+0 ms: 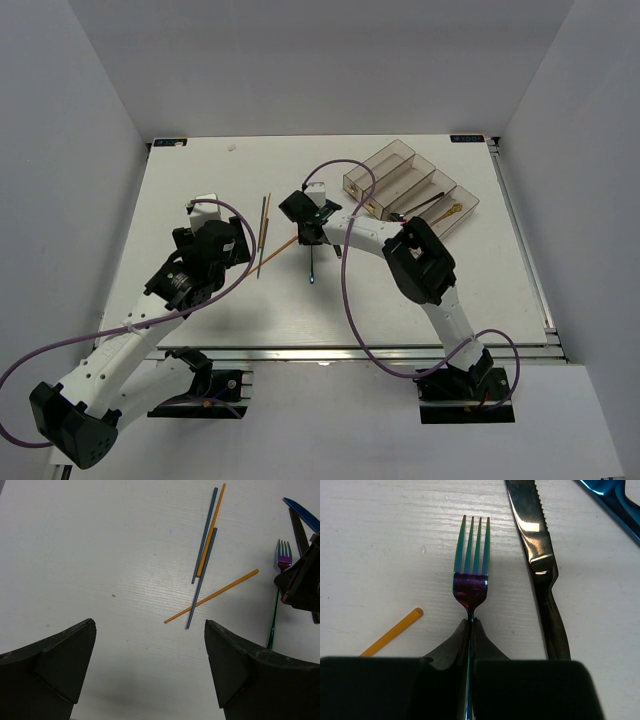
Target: Sort the eating utensils into containers
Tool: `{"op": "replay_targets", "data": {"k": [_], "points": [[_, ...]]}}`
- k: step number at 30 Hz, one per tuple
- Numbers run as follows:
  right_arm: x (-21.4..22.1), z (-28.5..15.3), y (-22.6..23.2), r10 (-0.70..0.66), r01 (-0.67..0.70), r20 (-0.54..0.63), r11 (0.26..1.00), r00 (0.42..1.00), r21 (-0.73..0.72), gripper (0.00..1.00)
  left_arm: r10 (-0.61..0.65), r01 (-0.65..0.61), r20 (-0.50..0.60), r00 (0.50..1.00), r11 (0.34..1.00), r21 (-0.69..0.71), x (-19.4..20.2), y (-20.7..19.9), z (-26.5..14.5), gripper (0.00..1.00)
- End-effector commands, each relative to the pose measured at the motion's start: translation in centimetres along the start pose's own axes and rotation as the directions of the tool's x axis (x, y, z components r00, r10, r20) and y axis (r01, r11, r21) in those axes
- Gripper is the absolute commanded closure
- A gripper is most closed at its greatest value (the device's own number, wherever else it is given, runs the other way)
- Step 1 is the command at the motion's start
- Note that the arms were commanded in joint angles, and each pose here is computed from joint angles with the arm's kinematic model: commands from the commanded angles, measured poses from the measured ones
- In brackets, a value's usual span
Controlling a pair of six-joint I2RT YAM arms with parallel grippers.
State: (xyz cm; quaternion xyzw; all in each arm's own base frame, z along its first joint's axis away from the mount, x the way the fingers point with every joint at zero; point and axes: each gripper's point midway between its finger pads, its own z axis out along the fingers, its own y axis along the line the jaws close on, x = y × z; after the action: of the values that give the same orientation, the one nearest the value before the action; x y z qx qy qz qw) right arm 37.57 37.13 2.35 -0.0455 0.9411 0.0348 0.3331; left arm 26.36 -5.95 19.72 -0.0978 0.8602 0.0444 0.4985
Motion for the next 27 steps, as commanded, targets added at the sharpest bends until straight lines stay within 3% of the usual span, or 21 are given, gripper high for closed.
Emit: {"op": "replay_targets", "data": {"k": [1, 9, 13, 18, 25, 27], "points": [[-0.7, -1.1, -0.5, 0.032, -0.032, 0.009, 0.999, 0.999, -0.001, 1.0, -0.009, 0.008, 0.013, 1.0, 1.0, 0.009, -0.2, 0.0, -0.1, 0.02], [-5.7, -7.6, 1.0, 0.069, -0.043, 0.119, 0.977, 0.991, -0.211, 1.0, -0.011, 0.011, 0.018, 1.0, 1.0, 0.008, -0.3, 0.1, -0.2, 0.02], [-7.8, -9.9, -1.7, 0.12, -0.084, 0.147, 0.97, 0.982, -0.228, 1.0, -0.014, 0.014, 0.019, 1.0, 1.0, 0.007, -0.3, 0.2, -0.2, 0.02], [-10.4, -10.9, -10.2, 0.247, -0.22, 0.202, 0.964, 0.948, -0.147, 1.0, -0.017, 0.016, 0.023, 1.0, 1.0, 0.009, -0.4, 0.2, -0.3, 0.02], [-13.5, -10.9, -26.2, 0.456, -0.492, 0.346, 0.87, 0.82, 0.02, 1.0, -0.015, 0.015, 0.02, 1.0, 1.0, 0.008, -0.3, 0.2, -0.3, 0.02], [-14.0, -10.8, -28.7, 0.489, -0.539, 0.385, 0.842, 0.783, 0.027, 1.0, -0.014, 0.014, 0.02, 1.0, 1.0, 0.006, -0.3, 0.2, -0.2, 0.02]]}}
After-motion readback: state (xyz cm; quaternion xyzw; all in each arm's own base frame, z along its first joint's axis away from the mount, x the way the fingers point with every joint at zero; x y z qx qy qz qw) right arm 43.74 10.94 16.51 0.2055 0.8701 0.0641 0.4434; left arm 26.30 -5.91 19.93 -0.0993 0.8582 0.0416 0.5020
